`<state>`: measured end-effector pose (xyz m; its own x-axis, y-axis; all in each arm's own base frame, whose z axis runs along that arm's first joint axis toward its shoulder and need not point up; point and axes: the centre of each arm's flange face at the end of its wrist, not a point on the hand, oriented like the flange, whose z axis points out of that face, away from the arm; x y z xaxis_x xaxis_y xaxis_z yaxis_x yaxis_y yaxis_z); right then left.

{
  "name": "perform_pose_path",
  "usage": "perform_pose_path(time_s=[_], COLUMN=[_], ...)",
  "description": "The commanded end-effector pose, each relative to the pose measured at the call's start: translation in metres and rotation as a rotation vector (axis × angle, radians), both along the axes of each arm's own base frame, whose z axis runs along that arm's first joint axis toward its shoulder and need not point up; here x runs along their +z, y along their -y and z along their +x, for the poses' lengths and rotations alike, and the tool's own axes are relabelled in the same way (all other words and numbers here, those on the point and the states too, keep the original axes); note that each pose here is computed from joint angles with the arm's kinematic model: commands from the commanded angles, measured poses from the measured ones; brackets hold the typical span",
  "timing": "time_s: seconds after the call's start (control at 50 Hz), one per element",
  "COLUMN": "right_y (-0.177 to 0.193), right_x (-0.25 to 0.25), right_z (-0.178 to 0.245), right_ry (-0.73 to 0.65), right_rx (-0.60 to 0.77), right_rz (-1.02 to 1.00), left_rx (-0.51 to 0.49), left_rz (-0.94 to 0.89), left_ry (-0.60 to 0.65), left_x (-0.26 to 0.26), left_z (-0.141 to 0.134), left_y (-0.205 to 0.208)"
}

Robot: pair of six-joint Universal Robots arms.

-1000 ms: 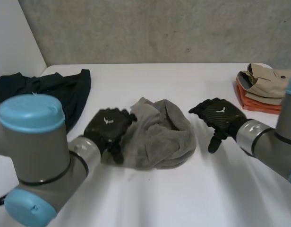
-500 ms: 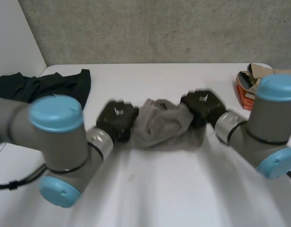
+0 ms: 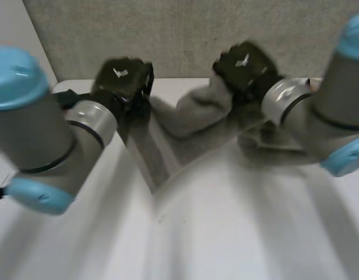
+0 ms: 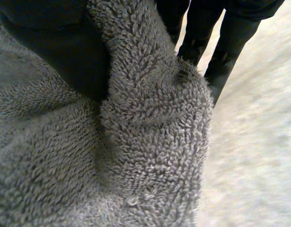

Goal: Fold the laundry.

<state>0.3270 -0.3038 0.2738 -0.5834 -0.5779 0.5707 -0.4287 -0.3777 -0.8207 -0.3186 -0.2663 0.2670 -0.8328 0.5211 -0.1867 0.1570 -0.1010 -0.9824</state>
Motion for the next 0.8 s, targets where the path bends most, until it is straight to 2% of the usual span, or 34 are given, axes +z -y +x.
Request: perform_pose_path(time_s=[0.02,0.08,0.16,0.22,0.28,0.38,0.52,0.58,0.7,0.8], right_y=[0.023,0.032,0.041,0.041,0.031,0.025,0.015,0.014,0.011,0.011], right_x=[-0.087,-0.103,-0.084,-0.051,-0.025,-0.010,-0.035,-0.049,-0.071,-0.089], right_z=[0.022,0.026,0.021,0.008,-0.004,-0.034,-0.068,-0.078,-0.081,-0.078], right_ry=[-0.069,-0.053,0.008,0.090,0.135,0.105,-0.012,-0.038,-0.063,-0.075], right_rx=[0.020,-0.011,-0.134,-0.209,-0.225,-0.274,-0.334,-0.356,-0.339,-0.331], right_rz=[0.075,0.054,-0.009,-0.019,-0.011,0.057,0.270,0.323,0.387,0.409], left_rx=[0.064,0.078,0.077,0.070,0.068,0.057,0.049,0.042,0.023,0.022], left_rz=[0.076,0.078,0.061,0.068,0.041,0.055,0.137,0.181,0.199,0.219], left_ry=[0.047,0.045,0.049,0.049,0.041,0.050,0.127,0.204,0.339,0.381], left_x=[-0.068,-0.079,-0.080,-0.079,-0.053,-0.035,-0.051,-0.072,-0.102,-0.122], left_z=[-0.011,-0.011,-0.013,-0.016,-0.009,0.007,0.029,0.036,0.040,0.038], left_y=[0.070,0.086,0.092,0.086,0.073,0.042,-0.003,-0.016,-0.019,-0.007])
